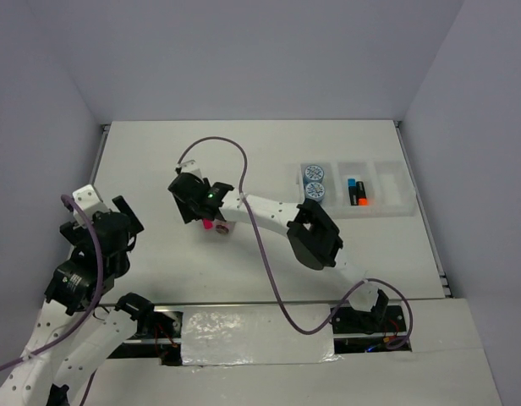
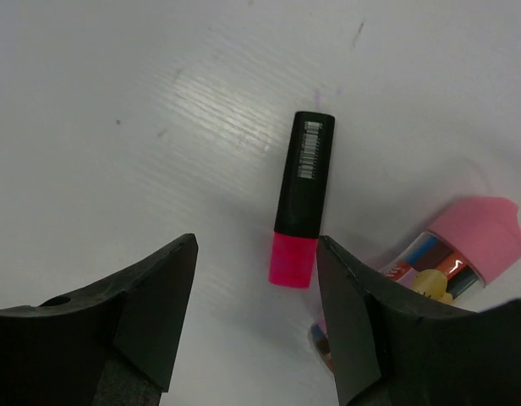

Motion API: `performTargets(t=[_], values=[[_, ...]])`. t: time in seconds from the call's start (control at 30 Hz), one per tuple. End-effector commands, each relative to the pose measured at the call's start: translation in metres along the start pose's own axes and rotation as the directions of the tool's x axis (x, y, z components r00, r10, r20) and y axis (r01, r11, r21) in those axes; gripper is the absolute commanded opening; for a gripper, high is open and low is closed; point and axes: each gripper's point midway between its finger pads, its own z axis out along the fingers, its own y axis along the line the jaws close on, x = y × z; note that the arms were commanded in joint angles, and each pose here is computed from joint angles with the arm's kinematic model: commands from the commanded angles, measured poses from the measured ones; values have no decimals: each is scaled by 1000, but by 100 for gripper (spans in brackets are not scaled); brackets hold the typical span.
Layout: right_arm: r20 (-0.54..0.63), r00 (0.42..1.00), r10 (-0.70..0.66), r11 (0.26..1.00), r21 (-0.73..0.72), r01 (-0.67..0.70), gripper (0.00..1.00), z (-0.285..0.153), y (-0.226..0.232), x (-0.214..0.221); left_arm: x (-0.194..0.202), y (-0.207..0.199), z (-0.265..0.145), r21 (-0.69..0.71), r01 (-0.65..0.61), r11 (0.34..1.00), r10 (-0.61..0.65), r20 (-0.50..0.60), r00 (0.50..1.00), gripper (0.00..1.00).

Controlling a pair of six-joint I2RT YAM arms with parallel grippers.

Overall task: Sort the stationery into containers
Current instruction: Pick up the stationery from the center of the board.

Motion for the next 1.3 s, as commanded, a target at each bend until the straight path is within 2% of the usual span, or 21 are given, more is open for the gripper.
performTargets(t=[0.0, 0.5, 0.83, 0.9, 0.93, 1.0, 1.03, 1.1, 1.23, 1.27], values=[[15, 999, 37, 998, 57, -38, 66, -9, -10, -18, -17, 7, -6, -7, 73, 997, -73, 54, 996, 99], [-79, 997, 22, 998, 54, -18, 59, 35, -22, 6, -18, -2, -7, 48, 60, 997, -63, 53, 997, 99], [-138, 990, 2, 1000, 13, 0, 57, 59, -18, 26, -18, -3, -8, 61, 61, 996, -64, 57, 996, 99], [-145, 989, 2, 1000, 3, -1, 54, 62, -16, 30, -19, -3, -8, 64, 63, 996, -67, 58, 996, 99], [-148, 989, 0, 1000, -2, 0, 47, 63, -15, 32, -19, -3, -8, 66, 62, 996, -66, 58, 996, 99], [-160, 987, -3, 1000, -14, 0, 41, 66, -12, 37, -19, -3, -8, 66, 63, 996, -67, 59, 996, 99], [-166, 986, -7, 1000, -27, 3, 35, 67, -10, 39, -19, -3, -8, 67, 63, 996, -67, 60, 996, 99], [-170, 985, -16, 999, -47, 8, 30, 66, -3, 42, -19, -3, -8, 69, 64, 996, -68, 61, 996, 99], [-163, 986, -17, 996, -85, 3, 25, 63, 9, 41, -19, -4, -9, 76, 61, 995, -65, 61, 996, 99], [-158, 987, -16, 996, -92, 1, 19, 62, 12, 39, -19, -5, -9, 77, 60, 995, -65, 61, 996, 99]])
